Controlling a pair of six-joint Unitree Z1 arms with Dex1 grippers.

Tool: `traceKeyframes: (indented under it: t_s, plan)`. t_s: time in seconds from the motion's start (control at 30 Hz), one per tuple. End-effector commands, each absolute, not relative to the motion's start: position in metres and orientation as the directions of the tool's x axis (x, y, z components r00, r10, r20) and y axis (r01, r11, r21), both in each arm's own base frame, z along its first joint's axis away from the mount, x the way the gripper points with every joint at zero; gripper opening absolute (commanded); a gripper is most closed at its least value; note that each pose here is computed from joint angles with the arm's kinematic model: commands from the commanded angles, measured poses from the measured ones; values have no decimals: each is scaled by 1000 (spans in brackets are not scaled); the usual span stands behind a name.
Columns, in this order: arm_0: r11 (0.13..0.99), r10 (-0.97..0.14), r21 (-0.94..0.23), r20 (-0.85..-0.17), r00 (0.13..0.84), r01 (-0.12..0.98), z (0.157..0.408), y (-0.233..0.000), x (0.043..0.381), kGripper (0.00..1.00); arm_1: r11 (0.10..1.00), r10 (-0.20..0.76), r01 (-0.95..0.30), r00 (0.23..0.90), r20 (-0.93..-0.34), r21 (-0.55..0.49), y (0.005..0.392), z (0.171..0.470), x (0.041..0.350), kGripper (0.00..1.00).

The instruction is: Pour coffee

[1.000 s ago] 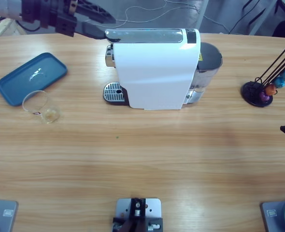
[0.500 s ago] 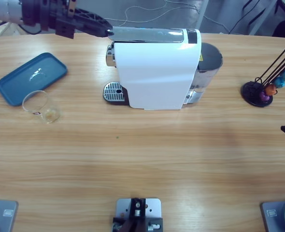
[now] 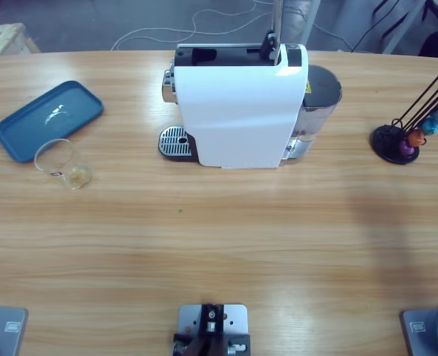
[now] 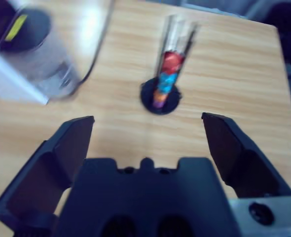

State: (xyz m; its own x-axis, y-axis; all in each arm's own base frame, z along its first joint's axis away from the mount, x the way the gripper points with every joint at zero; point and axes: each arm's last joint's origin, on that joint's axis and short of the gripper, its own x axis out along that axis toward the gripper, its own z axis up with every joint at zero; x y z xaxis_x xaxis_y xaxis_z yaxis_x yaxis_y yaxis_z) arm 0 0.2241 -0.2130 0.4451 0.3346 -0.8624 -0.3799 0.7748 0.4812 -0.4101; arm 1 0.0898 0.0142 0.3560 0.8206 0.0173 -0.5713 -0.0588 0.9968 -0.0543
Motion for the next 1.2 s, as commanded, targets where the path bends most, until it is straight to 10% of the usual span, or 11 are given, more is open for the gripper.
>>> traceKeyframes:
  t_s: [0.03,0.13,0.57,1.2]
  plan:
    - [624,-601,-42,-665,445,780,384,-127,130,1000,1000,2,3,771,-637,6,16,321,165,838]
    - [701,-528,54,-631,568,711,373,-94,104,1000,1000,3,3,759,-652,8,18,307,186,807]
    - [634,-630,44,-549,549,772,362,-89,91,1000,999,-25,49,722,-692,15,18,268,211,799]
    - [634,-629,44,-552,547,772,360,-90,93,1000,991,-120,128,740,-662,-37,9,274,201,536]
